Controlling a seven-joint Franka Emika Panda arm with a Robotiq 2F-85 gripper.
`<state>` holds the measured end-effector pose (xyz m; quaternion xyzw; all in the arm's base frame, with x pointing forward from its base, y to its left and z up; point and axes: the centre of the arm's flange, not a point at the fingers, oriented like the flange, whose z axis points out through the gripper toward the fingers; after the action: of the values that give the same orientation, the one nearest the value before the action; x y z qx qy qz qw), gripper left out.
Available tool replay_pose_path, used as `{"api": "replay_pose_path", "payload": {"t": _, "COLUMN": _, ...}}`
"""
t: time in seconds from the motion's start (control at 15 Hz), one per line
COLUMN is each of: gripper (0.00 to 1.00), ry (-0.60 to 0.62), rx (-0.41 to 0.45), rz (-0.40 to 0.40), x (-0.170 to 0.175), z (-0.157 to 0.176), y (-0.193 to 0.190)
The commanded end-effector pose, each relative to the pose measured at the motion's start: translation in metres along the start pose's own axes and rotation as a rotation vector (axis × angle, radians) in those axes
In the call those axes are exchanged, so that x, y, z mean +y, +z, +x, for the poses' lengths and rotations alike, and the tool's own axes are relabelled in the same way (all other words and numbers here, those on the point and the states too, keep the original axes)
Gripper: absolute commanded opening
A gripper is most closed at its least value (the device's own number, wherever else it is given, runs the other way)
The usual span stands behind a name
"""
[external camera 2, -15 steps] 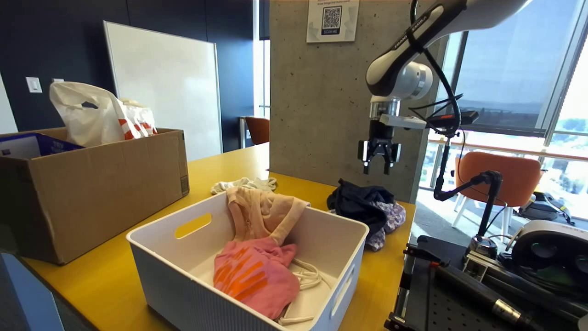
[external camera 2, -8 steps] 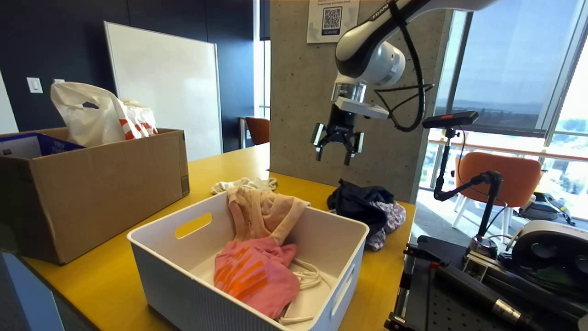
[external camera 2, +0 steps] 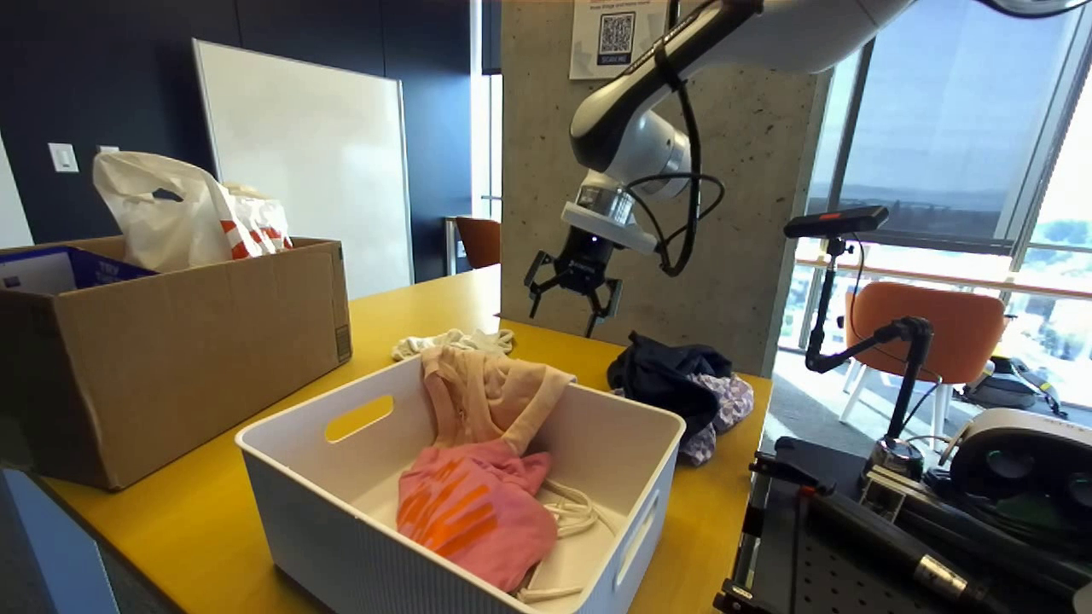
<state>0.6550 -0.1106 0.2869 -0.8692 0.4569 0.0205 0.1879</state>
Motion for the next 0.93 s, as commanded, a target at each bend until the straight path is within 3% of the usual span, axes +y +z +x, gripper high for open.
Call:
{"api": "replay_pose_path", "payload": {"t": 0.0, "gripper": 1.0, "ry": 0.008, "rx": -0.034, "rz": 0.074, "x": -0.046, "z": 0.018, "y": 0.015}}
{"api": "replay_pose_path", "payload": {"t": 0.33, "gripper": 1.0, "ry": -0.011, "rx": -0.077, "rz": 0.105, "x": -0.093, "z": 0.025, "y": 0.045}}
{"api": "replay_pose_path", "payload": {"t": 0.87, "gripper": 1.0, "ry": -0.012, "rx": -0.176, "rz": 0.065, "x": -0.103, "z": 0.017, "y": 0.094}}
